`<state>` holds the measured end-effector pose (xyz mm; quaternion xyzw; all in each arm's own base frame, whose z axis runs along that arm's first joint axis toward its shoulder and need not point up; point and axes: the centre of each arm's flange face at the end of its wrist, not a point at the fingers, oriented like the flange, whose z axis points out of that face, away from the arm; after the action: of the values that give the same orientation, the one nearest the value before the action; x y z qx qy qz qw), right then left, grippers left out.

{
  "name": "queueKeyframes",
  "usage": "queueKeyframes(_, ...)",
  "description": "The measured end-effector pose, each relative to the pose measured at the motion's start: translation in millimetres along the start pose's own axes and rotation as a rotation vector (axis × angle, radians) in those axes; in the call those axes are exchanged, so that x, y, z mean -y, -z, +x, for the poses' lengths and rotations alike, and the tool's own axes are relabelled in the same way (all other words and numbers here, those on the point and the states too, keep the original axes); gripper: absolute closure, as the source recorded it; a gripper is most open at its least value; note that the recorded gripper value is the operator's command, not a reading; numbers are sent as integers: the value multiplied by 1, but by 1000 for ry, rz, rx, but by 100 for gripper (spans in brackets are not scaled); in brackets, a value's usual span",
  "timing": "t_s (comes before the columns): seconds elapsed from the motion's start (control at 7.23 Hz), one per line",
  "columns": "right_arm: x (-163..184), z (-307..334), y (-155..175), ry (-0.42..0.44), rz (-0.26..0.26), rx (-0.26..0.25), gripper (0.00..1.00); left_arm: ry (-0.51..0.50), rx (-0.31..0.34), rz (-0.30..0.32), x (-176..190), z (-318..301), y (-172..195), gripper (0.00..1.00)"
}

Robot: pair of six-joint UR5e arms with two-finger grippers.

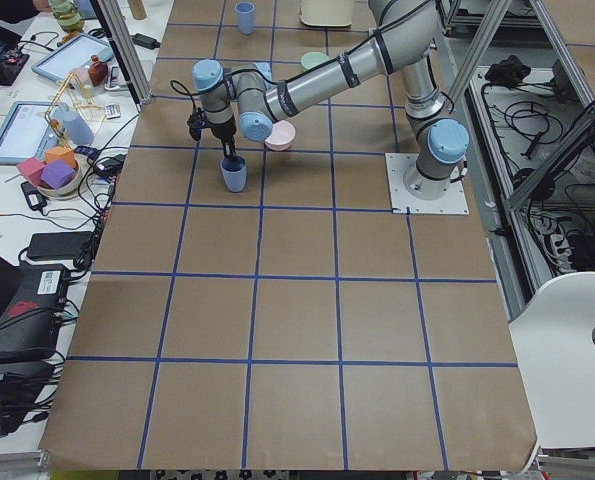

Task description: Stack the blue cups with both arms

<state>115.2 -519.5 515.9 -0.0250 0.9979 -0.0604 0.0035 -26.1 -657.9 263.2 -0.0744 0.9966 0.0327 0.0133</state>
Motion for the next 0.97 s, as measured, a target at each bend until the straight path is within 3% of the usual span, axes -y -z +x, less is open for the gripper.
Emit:
queueKeyframes(0.28, 0, 0, -1, 1, -2, 1, 0, -23, -2, 62, -2, 36, 40, 100)
queueKeyframes(0.55, 1, 2, -5, -4, -9, 1, 0, -6, -9, 109, -18, 137, 87, 100)
queueKeyframes(0.69, 2, 5, -6, -8, -11, 1, 0, 16, -19, 113, -39, 196, 95, 100)
queueKeyframes(0.97, 2, 8, -6, -15, -12, 1, 0, 66, -25, 88, -84, 289, 73, 100)
